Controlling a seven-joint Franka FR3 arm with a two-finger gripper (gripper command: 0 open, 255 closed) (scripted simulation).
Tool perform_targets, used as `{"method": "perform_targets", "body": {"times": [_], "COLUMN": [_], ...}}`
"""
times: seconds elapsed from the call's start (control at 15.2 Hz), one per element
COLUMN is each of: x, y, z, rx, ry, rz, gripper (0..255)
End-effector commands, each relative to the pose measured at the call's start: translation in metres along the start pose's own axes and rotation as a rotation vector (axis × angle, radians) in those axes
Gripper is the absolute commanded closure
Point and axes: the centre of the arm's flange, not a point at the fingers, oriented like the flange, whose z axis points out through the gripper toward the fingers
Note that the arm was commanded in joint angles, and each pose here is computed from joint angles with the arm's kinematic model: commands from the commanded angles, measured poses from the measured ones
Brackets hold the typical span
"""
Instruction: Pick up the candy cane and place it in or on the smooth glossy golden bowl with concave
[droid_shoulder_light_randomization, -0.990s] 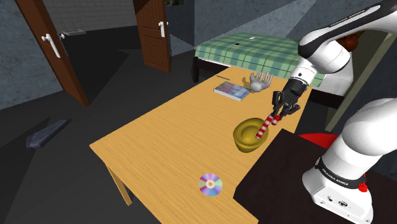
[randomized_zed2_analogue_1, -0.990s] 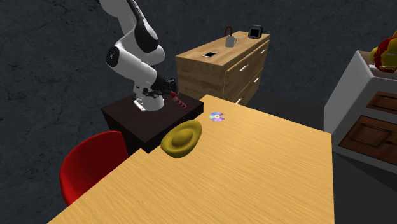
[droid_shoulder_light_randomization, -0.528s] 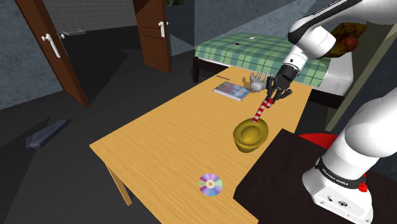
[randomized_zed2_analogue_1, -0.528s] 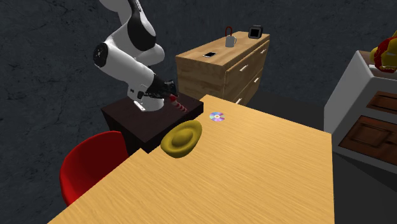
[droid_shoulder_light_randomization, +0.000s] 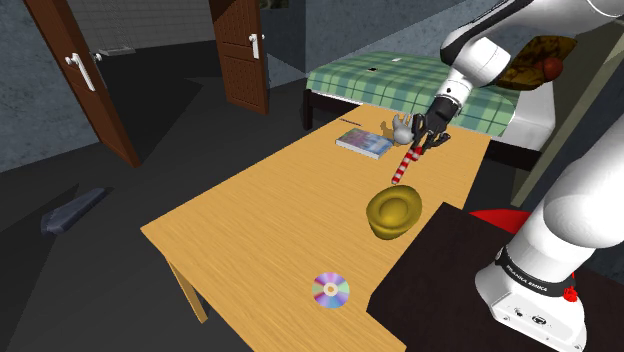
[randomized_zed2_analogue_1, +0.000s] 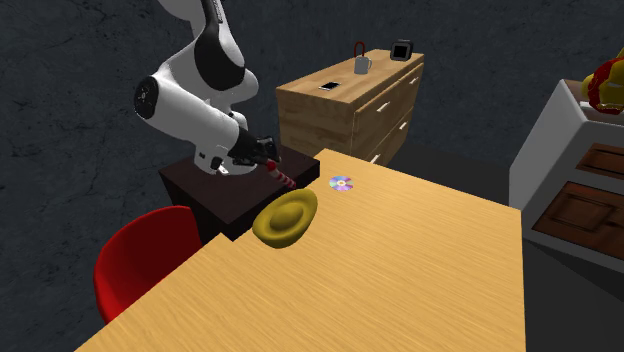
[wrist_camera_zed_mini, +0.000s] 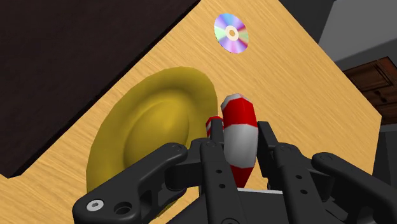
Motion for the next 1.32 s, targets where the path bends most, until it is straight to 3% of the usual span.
{"method": "perform_targets", "body": {"times": [0.0, 1.25], "x": [0.006, 0.051], "y": [0.006, 0.051], "z": [0.007, 0.07], "rx": [0.0, 0.0], "ry": [0.0, 0.0], "rz": [0.0, 0.0], "gripper": [255, 255]}}
